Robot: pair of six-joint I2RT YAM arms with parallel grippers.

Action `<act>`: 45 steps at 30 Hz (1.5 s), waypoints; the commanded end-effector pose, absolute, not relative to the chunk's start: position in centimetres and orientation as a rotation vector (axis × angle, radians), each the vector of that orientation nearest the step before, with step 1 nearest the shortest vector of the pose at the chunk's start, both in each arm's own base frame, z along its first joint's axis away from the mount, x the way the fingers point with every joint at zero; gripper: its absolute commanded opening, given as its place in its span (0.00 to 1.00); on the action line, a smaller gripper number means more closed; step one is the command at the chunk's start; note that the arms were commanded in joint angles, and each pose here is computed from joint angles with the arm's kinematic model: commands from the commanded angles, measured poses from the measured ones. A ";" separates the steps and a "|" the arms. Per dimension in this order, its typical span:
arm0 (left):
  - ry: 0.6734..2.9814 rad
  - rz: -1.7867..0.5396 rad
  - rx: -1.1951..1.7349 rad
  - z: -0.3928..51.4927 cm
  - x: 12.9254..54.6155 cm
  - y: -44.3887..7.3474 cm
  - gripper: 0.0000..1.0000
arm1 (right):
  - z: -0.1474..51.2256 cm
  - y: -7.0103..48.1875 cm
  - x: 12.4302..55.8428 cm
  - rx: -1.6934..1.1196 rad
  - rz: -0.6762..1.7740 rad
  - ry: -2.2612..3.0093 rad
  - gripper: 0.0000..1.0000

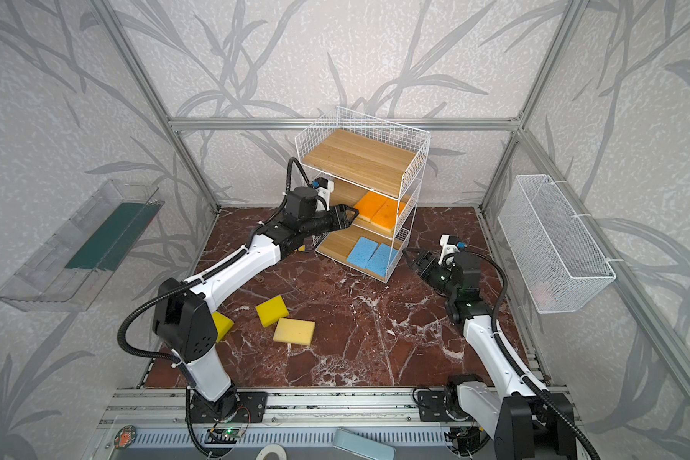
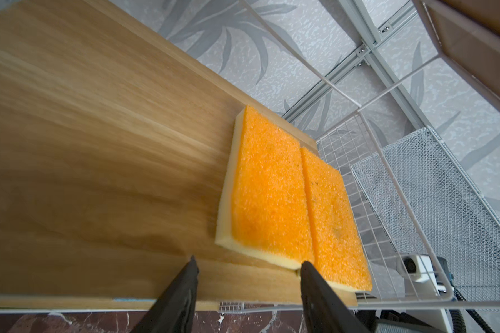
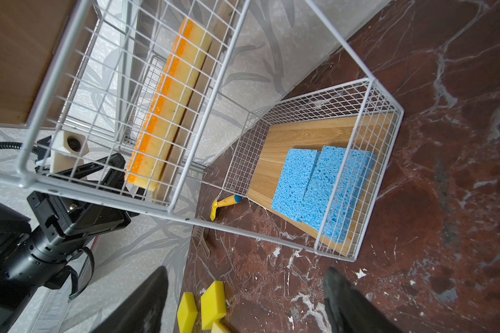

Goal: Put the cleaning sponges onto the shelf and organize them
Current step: 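Place the orange sponge beside the first one and open the left gripper, then withdraw the left gripper while the right gripper reaches the pale yellow sponge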

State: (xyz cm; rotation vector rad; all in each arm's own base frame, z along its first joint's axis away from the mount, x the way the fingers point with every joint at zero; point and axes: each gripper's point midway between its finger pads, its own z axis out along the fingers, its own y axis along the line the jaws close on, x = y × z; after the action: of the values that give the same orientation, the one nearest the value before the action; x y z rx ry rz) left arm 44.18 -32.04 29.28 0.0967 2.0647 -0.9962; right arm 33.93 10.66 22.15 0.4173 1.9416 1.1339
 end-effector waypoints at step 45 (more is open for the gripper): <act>1.990 -0.593 -0.629 10.3 23.7 -6.3 0.56 | 4.1 40.3 19.6 -0.673 0.942 2.649 0.69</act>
State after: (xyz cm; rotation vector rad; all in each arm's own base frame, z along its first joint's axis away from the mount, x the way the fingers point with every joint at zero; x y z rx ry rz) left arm 24.22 -7.66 10.84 -0.5559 2.0021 -0.6285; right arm 20.20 39.92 4.67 -0.5997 2.6287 0.9791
